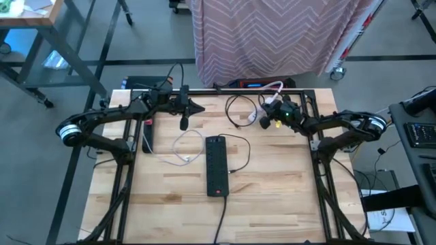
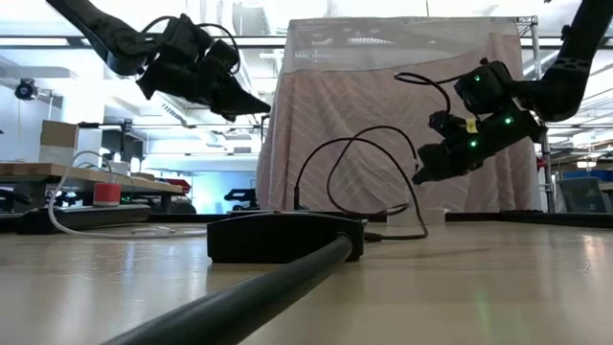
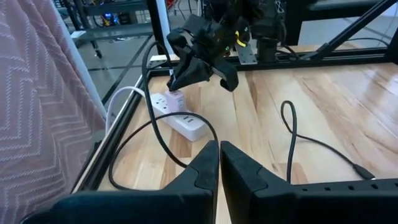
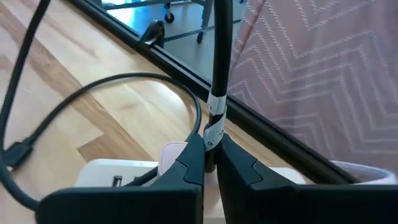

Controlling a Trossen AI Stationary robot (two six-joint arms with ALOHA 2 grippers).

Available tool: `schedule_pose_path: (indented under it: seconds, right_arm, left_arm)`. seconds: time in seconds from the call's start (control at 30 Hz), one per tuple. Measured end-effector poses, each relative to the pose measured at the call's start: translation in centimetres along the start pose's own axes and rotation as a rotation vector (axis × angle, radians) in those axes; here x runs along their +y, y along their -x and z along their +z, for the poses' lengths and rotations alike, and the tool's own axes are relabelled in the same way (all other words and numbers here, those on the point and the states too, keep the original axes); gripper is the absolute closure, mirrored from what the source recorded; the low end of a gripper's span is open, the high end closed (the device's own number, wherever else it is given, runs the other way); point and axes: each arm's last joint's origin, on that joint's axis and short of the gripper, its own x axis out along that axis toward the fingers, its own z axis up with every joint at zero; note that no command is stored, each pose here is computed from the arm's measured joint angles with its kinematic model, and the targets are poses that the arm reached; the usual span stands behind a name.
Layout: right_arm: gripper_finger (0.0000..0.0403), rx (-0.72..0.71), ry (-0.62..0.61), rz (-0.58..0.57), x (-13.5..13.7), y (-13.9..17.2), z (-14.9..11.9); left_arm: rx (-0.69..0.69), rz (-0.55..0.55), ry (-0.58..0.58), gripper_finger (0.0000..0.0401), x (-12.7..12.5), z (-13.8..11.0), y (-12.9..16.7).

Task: Insert USB
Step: Insert the black charger cable into the pink charger adapter, then return to Home Position

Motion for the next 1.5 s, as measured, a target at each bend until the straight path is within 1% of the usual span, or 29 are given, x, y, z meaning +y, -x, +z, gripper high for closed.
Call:
schedule_pose_path:
  seconds: [0.07,0.17,0.43,0.53,0.6,0.7,0.8,0.87,0.97,1.03,1.1,1.23,1.33,1.5]
  right_arm:
    - [0.0398,0.009,-0.017,-0.010,-0.1,0.0,-0.1]
    - [0.0399,0.028,-0.096,-0.020,-0.2,0.0,-0.3]
    - [0.0399,0.059,-0.106,-0.024,-0.2,0.0,-0.6]
    - [0.0400,0.059,-0.152,-0.026,-0.2,0.0,-0.6]
    - [0.0397,0.056,-0.173,-0.027,-0.2,0.0,-0.5]
    - [0.0374,0.054,-0.177,-0.027,-0.2,-0.1,-0.3]
    - [0.0334,0.063,-0.191,-0.031,-0.3,-0.1,0.1]
    - [0.0307,0.061,-0.192,-0.033,-0.4,0.0,0.7]
    - [0.0267,0.092,-0.164,-0.027,-0.6,0.4,1.9]
    - [0.0244,0.119,-0.113,-0.018,-0.9,0.9,3.1]
    - [0.0225,0.111,-0.066,-0.014,-1.2,1.6,4.9]
    - [0.0202,0.036,-0.057,-0.018,-2.3,3.9,9.3]
    - [0.0193,-0.029,-0.070,-0.023,-3.1,5.9,11.8]
    - [0.0183,-0.169,-0.103,-0.037,-4.0,8.5,15.0]
  left_arm:
    - [-0.004,0.001,0.022,0.0396,0.0,0.1,0.0]
    - [-0.014,0.001,0.040,0.0399,0.1,0.4,0.0]
    - [-0.031,-0.025,0.050,0.0396,-0.5,1.2,-0.4]
    - [-0.031,-0.030,0.050,0.0399,-0.6,1.2,-0.5]
    - [-0.033,-0.029,0.072,0.0400,-0.6,1.3,-0.4]
    - [-0.050,-0.027,0.107,0.0398,-0.8,1.8,0.1]
    - [-0.062,-0.035,0.116,0.0392,-1.3,2.5,0.7]
    - [-0.028,-0.059,0.124,0.0389,-2.0,2.5,1.1]
    - [0.045,-0.096,0.155,0.0378,-3.1,2.2,1.7]
    - [0.044,-0.104,0.170,0.0369,-3.6,2.6,2.2]
    - [0.033,-0.103,0.203,0.0360,-4.0,2.8,2.8]
    - [0.002,-0.099,0.284,0.0347,-4.3,3.6,3.7]
    - [-0.032,-0.096,0.322,0.0341,-4.4,4.1,4.1]
    - [-0.048,-0.095,0.321,0.0336,-4.5,4.4,4.5]
